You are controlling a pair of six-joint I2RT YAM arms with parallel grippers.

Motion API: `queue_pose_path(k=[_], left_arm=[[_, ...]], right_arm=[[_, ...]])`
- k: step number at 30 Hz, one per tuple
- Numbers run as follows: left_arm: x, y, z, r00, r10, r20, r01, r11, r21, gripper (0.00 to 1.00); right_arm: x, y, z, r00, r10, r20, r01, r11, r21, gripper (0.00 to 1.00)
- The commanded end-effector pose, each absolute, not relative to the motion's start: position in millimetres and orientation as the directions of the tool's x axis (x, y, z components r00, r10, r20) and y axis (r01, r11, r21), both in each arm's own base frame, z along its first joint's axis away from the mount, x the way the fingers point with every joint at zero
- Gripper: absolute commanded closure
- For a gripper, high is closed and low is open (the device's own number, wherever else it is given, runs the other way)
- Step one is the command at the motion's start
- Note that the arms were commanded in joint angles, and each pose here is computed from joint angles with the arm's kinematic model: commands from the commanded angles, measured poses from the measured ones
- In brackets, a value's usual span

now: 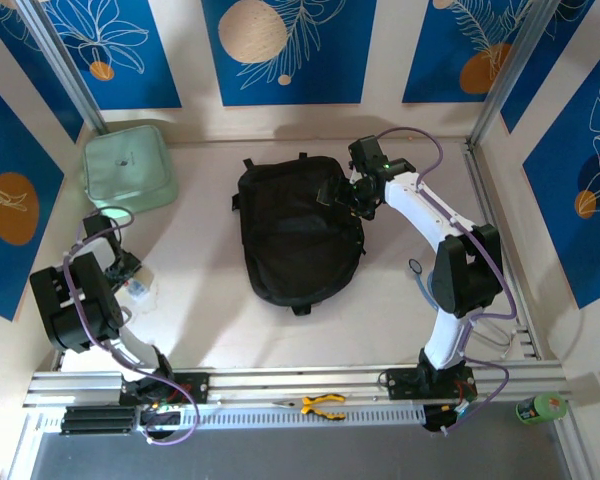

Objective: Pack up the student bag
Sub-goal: Pick up the loose stationery from the middle-left of the table, then pass the loose stationery.

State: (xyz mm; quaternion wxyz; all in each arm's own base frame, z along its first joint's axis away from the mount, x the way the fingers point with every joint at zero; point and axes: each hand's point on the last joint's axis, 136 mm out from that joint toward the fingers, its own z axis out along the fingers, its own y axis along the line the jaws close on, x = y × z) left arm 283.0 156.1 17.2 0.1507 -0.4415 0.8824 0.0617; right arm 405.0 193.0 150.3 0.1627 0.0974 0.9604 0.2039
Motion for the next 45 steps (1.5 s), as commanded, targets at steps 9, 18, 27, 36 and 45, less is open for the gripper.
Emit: queue_pose_path(k=[9,18,27,36,45], left_arm=[[306.3,118.7,40.7,-0.58,-0.742,-0.337,-0.719,0.661,-0.217,0.61],[342.0,-0.8,93.2,-0.706,-0.621,-0.339,-0.466,0.769,-0.439,0.6],[379.6,-114.7,139.7,-0.711,-0.651,-0.265,-0.274,0.604,-0.749,0.59],[390.1,-144.7,146.5,-0.709,-0.687,-0.158,-0.286,0.485,-0.826,0.59],[389.0,-152.4,137.5,-0.717,-0.691,-0.096,-0.315,0.444,-0.839,0.59]], right_arm=[[403.8,201.1,155.5,-0.933,0.259,-0.248,0.12,0.877,0.466,0.13],[386.6,258.9,161.0,-0.95,0.19,-0.249,0.005,0.803,0.595,0.13],[339.8,355.4,177.0,-0.941,0.024,-0.338,-0.23,0.687,0.689,0.14],[320.3,401.7,162.7,-0.924,-0.053,-0.377,-0.318,0.653,0.687,0.19],[333.8,434.2,154.3,-0.871,-0.08,-0.484,-0.42,0.63,0.653,0.33]])
